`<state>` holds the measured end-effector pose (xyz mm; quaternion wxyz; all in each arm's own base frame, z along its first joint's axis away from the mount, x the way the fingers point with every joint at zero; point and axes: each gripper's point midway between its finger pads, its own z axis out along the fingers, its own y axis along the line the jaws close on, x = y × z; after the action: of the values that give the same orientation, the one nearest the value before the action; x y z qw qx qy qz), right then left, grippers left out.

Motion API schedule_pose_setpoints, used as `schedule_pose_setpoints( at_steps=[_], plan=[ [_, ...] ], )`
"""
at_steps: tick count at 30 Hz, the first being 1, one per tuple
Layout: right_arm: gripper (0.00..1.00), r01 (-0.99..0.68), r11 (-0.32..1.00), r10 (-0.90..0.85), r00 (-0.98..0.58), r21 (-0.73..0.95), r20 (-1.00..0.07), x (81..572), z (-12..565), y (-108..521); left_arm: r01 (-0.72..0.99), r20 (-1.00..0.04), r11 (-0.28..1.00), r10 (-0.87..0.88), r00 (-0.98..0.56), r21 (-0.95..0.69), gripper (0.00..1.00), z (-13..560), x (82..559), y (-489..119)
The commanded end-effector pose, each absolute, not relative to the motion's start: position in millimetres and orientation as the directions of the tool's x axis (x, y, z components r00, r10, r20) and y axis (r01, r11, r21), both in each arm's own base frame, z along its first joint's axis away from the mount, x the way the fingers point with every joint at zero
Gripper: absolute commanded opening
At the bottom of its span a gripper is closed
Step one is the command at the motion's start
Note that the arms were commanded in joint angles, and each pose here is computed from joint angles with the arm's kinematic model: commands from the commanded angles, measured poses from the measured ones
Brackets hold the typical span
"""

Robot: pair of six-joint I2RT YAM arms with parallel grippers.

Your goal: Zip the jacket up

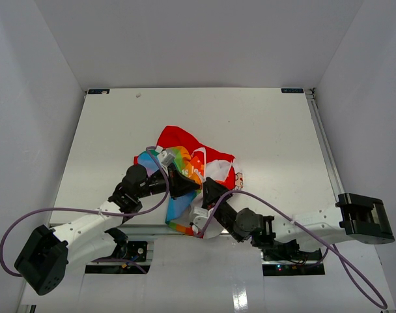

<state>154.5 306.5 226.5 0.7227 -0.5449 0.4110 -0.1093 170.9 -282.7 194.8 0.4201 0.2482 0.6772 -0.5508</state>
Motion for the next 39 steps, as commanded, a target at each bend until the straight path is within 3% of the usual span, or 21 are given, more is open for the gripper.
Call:
schedule_pose_setpoints(
  at_steps=[1, 4, 10, 12, 14, 17, 19, 23, 30, 31, 32, 39],
  plan=[
    [0.29, -0.402, 0.470, -0.509, 0.603, -0.786, -0.614, 154, 240, 313, 0.815, -0.855, 0.258, -0.146, -0.498, -0.519, 0.00, 202, 169, -280],
    [0.27, -0.441, 0.463, -0.495, 0.591, -0.769, -0.637, 154, 238, 313, 0.816, -0.855, 0.257, -0.147, -0.497, -0.518, 0.00, 203, 169, -279],
    [0.08, -0.512, 0.474, -0.455, 0.554, -0.716, -0.697, 157, 234, 313, 0.818, -0.857, 0.256, -0.149, -0.493, -0.515, 0.00, 204, 168, -279],
    [0.09, -0.521, 0.494, -0.442, 0.539, -0.696, -0.717, 159, 238, 313, 0.817, -0.856, 0.256, -0.145, -0.496, -0.516, 0.00, 202, 167, -279],
    [0.18, -0.547, 0.515, -0.433, 0.498, -0.660, -0.751, 164, 242, 312, 0.817, -0.857, 0.258, -0.142, -0.495, -0.515, 0.00, 202, 168, -279],
    [0.47, -0.656, 0.542, -0.345, 0.395, -0.525, -0.851, 164, 260, 318, 0.817, -0.858, 0.263, -0.136, -0.495, -0.513, 0.00, 201, 168, -279],
    [0.52, -0.716, 0.544, -0.343, 0.286, -0.438, -0.895, 172, 265, 313, 0.820, -0.861, 0.264, -0.132, -0.490, -0.508, 0.00, 200, 168, -279],
    [0.52, -0.749, 0.580, -0.288, 0.178, -0.319, -0.941, 187, 301, 304, 0.832, -0.874, 0.267, -0.137, -0.467, -0.486, 0.00, 200, 167, -276],
    [0.48, -0.852, 0.520, -0.264, -0.105, -0.050, -0.959, 210, 290, 299, 0.835, -0.876, 0.268, -0.125, -0.466, -0.482, 0.00, 199, 166, -276],
    [0.48, -0.874, 0.485, -0.272, -0.159, 0.008, -0.949, 210, 283, 297, 0.834, -0.875, 0.265, -0.120, -0.469, -0.484, 0.00, 197, 165, -276],
    [0.47, -0.925, 0.368, -0.271, -0.201, 0.091, -0.941, 196, 280, 308, 0.833, -0.874, 0.265, -0.118, -0.472, -0.485, 0.00, 197, 164, -276],
    [0.46, -0.945, 0.212, -0.275, -0.303, 0.250, -0.912, 189, 270, 311, 0.837, -0.873, 0.250, -0.106, -0.476, -0.487, 0.00, 198, 161, -276]
  ],
)
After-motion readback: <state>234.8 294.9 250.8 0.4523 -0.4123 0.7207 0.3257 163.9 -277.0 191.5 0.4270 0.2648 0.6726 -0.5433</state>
